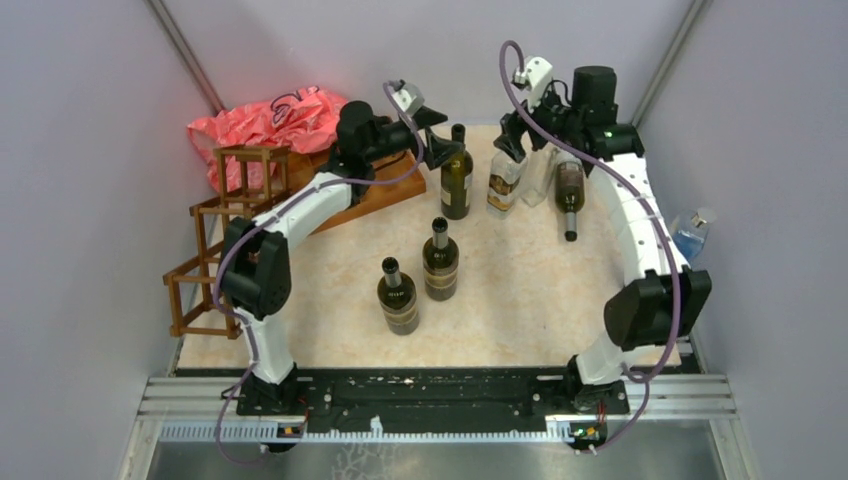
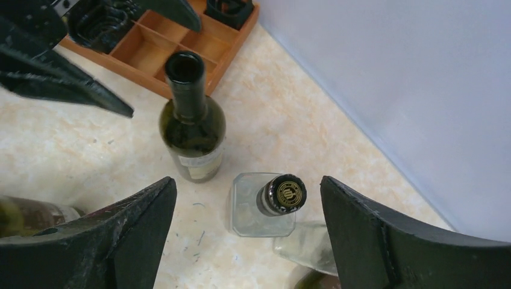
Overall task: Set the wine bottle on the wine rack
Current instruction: Move the wine bottle to the center of the board.
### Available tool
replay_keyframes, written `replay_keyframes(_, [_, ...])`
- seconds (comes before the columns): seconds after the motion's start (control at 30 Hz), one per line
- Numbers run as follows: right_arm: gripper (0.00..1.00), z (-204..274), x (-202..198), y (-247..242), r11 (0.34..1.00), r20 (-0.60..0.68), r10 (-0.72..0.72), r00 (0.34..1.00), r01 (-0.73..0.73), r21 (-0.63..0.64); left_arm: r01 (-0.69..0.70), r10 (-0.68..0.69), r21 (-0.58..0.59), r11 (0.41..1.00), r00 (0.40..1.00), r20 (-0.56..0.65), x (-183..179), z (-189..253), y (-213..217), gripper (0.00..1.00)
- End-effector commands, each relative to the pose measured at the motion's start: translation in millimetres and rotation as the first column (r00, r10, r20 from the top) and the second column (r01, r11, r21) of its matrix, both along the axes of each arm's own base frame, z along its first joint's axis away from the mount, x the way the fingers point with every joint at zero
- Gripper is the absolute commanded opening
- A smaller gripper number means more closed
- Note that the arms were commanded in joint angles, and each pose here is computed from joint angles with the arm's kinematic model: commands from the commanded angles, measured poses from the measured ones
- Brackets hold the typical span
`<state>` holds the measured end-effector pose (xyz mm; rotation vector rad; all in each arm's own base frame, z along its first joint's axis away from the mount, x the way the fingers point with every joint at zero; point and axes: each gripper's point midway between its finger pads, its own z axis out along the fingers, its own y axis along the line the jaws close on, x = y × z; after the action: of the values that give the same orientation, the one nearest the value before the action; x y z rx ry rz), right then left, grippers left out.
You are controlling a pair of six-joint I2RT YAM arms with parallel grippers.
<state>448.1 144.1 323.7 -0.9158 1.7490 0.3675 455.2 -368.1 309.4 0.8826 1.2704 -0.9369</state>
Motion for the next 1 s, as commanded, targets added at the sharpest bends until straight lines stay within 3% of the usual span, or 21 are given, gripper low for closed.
replay_keyframes(0.0, [0.90,78.1,-52.6,3.6,0.994,0.182,0.107,0.977,-0.110,0.008,-0.095,0.098,-0.058,0.994,0.994,0.045,-12.1,60.8,22.8,0.93])
replay_keyframes(0.17, [0.95,79.5,-95.1,5.8,0.984,0.214,0.176,0.961,-0.179,-0.008,-0.154,0.155,-0.082,0.985,0.988,0.016,-30.3,88.9,46.0,0.99])
replay_keyframes(0.5, [0.98,66.5,-154.8,23.0,0.931,0.216,0.349,0.912,-0.363,0.029,-0.225,0.207,-0.161,0.961,0.971,-0.120,-92.5,132.4,115.9,0.99])
replay_keyframes(0.73, [0.98,48.7,-184.5,37.6,0.866,0.192,0.468,0.862,-0.491,0.094,-0.312,0.251,-0.182,0.932,0.922,-0.295,-134.1,126.5,152.0,0.99])
replay_keyframes(0.97, [0.98,26.0,-202.5,48.2,0.820,0.196,0.547,0.814,-0.568,0.068,-0.338,0.237,-0.205,0.919,0.886,-0.398,-164.7,116.2,163.7,0.99])
